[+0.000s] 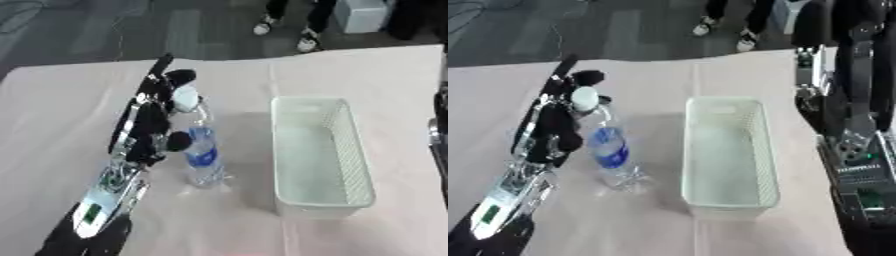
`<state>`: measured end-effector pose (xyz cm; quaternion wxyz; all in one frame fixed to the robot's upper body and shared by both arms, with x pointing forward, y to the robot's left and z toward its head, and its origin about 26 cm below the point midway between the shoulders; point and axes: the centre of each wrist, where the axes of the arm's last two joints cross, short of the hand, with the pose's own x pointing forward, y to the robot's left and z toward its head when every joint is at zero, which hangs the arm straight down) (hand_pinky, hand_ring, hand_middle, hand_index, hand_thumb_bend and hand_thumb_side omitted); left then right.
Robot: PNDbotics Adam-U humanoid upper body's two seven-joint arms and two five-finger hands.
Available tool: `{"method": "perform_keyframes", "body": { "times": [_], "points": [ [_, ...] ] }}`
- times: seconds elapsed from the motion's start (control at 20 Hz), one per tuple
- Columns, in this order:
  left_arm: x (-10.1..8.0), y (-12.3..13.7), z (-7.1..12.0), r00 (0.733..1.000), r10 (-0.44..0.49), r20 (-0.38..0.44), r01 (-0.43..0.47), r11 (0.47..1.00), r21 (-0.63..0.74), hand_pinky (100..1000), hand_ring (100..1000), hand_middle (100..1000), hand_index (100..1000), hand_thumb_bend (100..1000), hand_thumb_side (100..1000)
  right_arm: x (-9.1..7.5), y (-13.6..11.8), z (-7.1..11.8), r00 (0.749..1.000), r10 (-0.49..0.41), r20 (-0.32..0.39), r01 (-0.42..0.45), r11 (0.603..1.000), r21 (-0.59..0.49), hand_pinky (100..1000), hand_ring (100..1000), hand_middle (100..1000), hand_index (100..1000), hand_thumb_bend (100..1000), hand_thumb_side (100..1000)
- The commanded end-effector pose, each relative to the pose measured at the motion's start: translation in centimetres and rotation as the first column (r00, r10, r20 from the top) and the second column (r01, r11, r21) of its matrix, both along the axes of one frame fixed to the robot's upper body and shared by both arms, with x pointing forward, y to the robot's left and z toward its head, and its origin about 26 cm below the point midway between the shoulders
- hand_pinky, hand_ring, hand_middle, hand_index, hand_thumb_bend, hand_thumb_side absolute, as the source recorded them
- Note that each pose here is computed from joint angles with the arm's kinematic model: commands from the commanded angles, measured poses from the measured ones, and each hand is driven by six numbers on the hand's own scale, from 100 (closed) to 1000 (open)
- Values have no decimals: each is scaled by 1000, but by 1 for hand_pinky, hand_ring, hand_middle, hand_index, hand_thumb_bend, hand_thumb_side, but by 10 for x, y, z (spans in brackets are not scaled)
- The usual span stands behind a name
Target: Pick up objects on the table and place them in the box.
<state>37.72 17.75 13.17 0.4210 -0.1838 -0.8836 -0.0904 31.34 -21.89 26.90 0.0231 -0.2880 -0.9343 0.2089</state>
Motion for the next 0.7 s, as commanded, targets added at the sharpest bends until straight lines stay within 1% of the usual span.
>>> {"method": "perform_keyframes", "body": {
  "times": [0.05,0.5,0.6,0.65,0.7],
  "points": [
    [-1,-3,4,1000,4,20,-4,1000,25,682,880,722,1000,1000,386,-3,0,8,1000,5,28,-5,1000,-4,530,736,853,828,100,1000],
    [-2,-9,-8,1000,7,-2,-7,998,55,677,876,716,1000,1000,396,-3,0,8,1000,7,29,-7,1000,0,529,735,852,826,100,1000],
    [-1,-9,-12,1000,8,-16,-7,997,74,660,865,704,1000,1000,381,-3,0,8,1000,9,28,-9,1000,2,529,734,851,826,100,1000],
    [-1,-9,-14,1000,9,-23,-7,996,84,618,840,688,1000,1000,371,-3,0,8,1000,10,28,-10,1000,2,529,734,851,826,100,1000],
    [-1,-10,-17,999,9,-31,-6,996,94,618,840,688,1000,1000,371,-3,1,9,1000,11,28,-11,1000,2,529,734,851,826,100,1000]
  ]
}}
